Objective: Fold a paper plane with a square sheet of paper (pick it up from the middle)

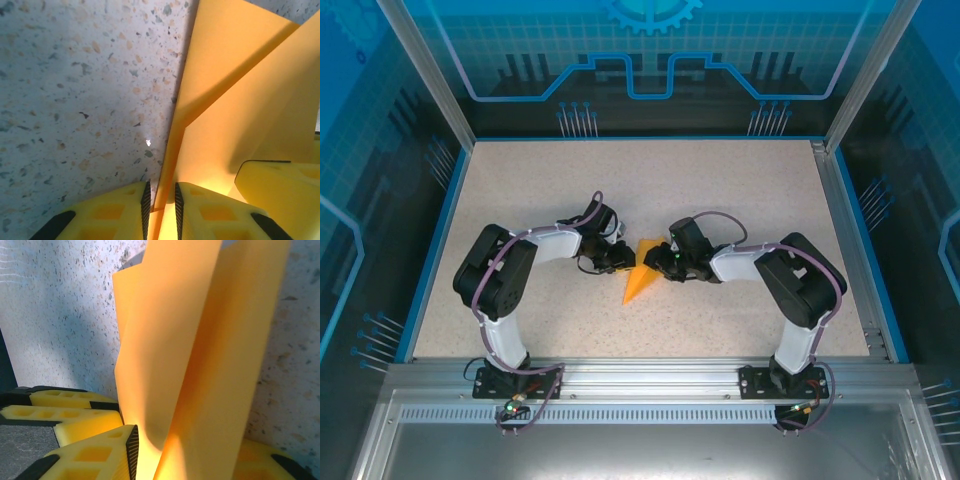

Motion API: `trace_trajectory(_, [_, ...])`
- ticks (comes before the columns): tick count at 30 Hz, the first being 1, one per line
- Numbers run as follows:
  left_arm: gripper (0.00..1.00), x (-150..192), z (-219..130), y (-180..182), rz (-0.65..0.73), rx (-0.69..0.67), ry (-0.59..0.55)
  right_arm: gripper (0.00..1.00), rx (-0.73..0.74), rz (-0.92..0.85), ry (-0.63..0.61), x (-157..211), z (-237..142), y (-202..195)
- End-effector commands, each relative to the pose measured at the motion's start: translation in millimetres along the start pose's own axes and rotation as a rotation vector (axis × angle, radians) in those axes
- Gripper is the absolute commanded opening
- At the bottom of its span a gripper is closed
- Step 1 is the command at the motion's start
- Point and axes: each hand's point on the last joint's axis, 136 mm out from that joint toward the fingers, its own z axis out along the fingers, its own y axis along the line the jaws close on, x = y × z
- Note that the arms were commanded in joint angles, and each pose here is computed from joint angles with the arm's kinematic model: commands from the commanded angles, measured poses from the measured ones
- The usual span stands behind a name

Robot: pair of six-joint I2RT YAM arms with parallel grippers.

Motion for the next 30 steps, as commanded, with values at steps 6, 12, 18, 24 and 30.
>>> trace_trajectory(6, [0.23, 3, -9, 1, -0.014, 0.002, -0.001, 0.32, -0.011, -0.051, -0.003, -1, 8, 7])
trace_trajectory(12, [0.23, 4, -9, 1, -0.020, 0.010, -0.007, 0.32, 0.005, -0.075, 0.015, -1, 11, 5])
trace_trajectory(18, [0.23, 5, -10, 0, -0.024, 0.020, -0.006, 0.32, 0.017, -0.083, 0.016, -1, 11, 2])
trace_trajectory(24, [0.23, 6, -12, -2, -0.031, 0.031, -0.008, 0.31, 0.017, -0.086, 0.027, -1, 12, -1])
trace_trajectory(30, [0.23, 7, -12, -4, -0.037, 0.041, -0.004, 0.28, 0.013, -0.085, 0.028, -2, 14, -2])
